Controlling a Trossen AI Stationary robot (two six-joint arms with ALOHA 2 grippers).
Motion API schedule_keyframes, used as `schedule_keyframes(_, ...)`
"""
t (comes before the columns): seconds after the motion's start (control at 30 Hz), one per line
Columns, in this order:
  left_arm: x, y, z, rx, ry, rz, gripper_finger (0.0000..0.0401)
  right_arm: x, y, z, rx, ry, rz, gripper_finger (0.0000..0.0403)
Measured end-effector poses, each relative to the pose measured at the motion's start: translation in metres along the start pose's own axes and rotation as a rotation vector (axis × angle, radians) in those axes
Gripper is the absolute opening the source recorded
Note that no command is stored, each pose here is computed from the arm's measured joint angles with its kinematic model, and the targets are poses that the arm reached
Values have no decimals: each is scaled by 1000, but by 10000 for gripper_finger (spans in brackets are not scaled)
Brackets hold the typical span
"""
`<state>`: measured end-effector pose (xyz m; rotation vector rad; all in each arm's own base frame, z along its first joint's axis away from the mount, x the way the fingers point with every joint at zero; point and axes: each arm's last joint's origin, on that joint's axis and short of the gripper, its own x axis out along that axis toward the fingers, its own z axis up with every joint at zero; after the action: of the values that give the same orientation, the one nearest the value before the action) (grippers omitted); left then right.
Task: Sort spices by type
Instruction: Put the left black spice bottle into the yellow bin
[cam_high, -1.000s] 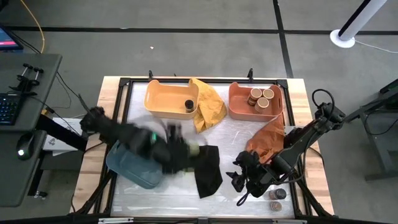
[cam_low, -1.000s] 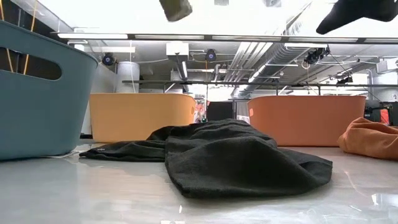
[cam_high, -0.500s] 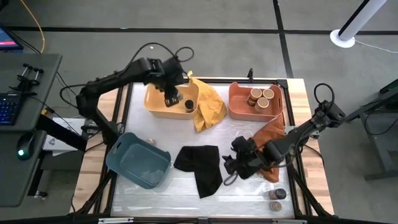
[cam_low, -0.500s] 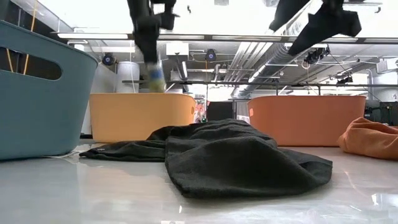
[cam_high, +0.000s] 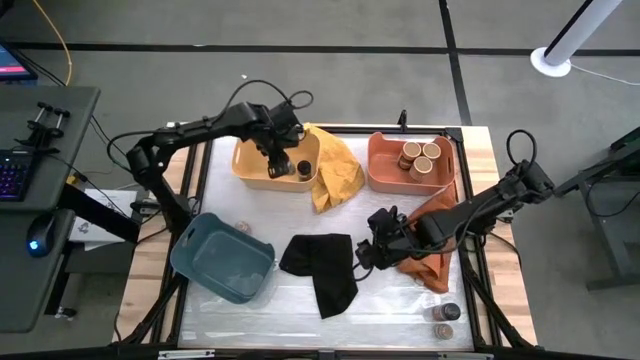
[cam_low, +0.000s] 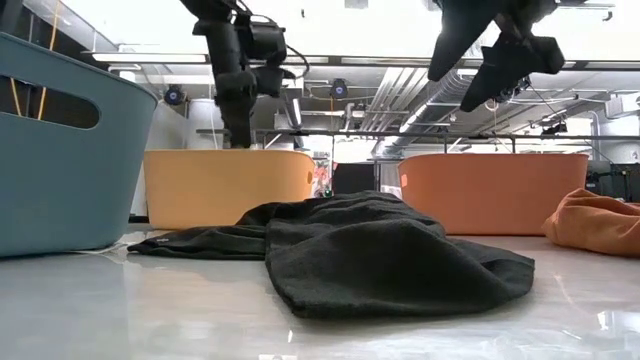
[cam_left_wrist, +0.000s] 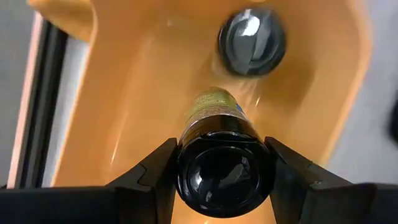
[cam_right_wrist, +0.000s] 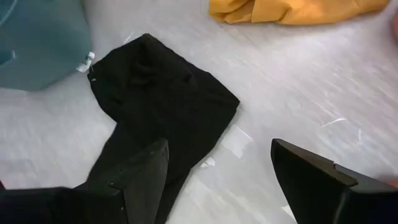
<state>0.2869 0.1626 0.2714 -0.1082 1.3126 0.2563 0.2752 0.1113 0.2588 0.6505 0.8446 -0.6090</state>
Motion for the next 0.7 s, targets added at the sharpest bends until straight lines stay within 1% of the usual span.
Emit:
schedule_keyframes(0.13,13,-10,4,30,30,22,161,-9,-2,4,-21,-17,24,279)
schedule_keyframes(0.47,36,-30,16,180,56,20,162,-54,-24,22,9,-145,76,279)
schedule_keyframes(0.57,40,-33,17,209,75,44,172,-61,-27,24,9,-163,92,279)
schedule_keyframes(0.7,43,-35,18,218,84,74,189,-62,-28,24,-2,-169,94,279)
